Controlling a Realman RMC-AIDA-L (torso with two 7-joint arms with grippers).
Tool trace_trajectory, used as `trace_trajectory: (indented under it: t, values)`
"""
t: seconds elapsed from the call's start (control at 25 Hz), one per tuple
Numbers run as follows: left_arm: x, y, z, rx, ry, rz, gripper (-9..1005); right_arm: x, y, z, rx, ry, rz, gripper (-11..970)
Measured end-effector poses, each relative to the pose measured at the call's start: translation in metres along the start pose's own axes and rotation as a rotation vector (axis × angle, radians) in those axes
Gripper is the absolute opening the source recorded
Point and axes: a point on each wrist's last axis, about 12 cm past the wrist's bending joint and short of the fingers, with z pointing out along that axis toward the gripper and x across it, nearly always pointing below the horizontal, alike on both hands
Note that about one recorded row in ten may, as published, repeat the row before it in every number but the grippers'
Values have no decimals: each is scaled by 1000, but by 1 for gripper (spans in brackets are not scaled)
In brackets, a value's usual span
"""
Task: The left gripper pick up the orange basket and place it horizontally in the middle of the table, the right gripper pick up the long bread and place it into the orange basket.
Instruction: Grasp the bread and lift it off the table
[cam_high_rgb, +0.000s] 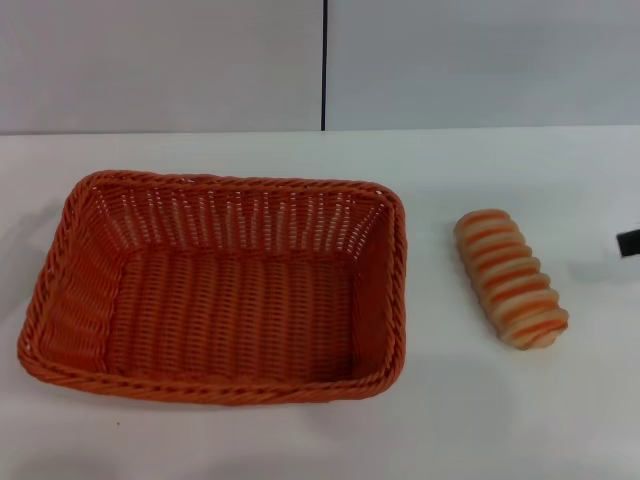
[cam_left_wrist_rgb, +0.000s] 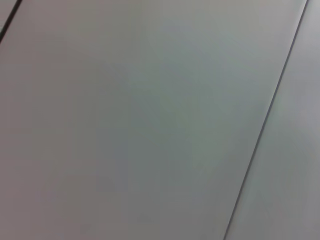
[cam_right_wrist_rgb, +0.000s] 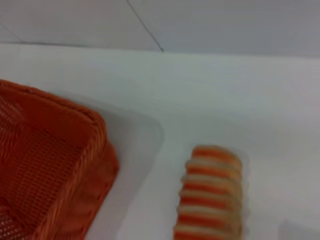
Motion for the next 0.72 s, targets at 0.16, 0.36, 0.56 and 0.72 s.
trace_trajectory:
  t: [0.16, 0.36, 0.56, 0.72]
  values:
    - [2, 0, -3, -12, 0, 10, 760, 4, -4, 26, -42, 66, 44, 614]
    - [2, 0, -3, -8, -1, 14, 760, 10, -5, 52, -70, 103, 69, 613]
    - [2, 0, -3, -8, 1, 14, 759, 12, -7, 67, -77, 114, 88, 612]
    - [3, 0, -3, -8, 5, 12, 759, 16, -9, 77, -84, 118, 95, 611]
